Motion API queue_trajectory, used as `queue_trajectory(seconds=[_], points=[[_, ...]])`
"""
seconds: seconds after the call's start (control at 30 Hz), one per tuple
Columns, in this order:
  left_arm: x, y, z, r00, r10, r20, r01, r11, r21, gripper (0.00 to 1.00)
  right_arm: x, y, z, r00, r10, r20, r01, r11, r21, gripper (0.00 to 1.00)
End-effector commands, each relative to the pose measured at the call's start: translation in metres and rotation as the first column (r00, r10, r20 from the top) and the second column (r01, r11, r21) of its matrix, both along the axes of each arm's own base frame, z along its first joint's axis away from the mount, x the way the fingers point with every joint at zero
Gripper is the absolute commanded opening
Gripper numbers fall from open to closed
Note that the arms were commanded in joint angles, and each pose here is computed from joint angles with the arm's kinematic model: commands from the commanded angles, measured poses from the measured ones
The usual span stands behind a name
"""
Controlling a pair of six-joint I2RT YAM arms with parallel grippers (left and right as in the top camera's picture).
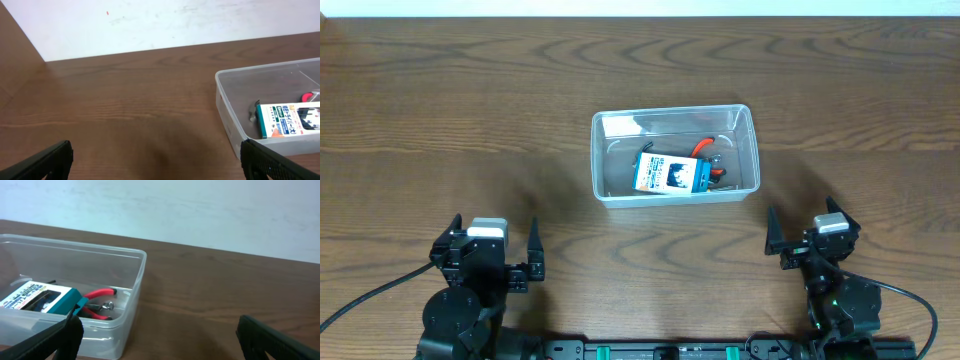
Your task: Pack container
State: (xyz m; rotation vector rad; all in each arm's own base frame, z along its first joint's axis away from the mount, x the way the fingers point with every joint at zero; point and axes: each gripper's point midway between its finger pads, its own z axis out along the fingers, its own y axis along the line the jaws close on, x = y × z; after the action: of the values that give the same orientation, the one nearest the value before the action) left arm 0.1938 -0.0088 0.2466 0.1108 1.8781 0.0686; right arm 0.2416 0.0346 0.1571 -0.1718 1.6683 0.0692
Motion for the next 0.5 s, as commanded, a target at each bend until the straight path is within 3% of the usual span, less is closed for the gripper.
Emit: queue_trajectory(seconds=[0.0, 0.47], points=[[-0.0004, 0.0006, 0.0008, 1.000, 0.003, 0.006, -0.003, 1.000, 0.000, 0.98, 0.0000, 0.0003, -0.0009, 1.000, 0.002, 0.002, -0.003, 1.000, 0.025, 0.99], [-0.0004, 0.0006, 0.0008, 1.000, 0.003, 0.006, -0.003, 1.000, 0.000, 0.98, 0.0004, -0.0020, -0.0007, 1.000, -0.008, 0.002, 0.007, 1.000, 0.030, 0.99]])
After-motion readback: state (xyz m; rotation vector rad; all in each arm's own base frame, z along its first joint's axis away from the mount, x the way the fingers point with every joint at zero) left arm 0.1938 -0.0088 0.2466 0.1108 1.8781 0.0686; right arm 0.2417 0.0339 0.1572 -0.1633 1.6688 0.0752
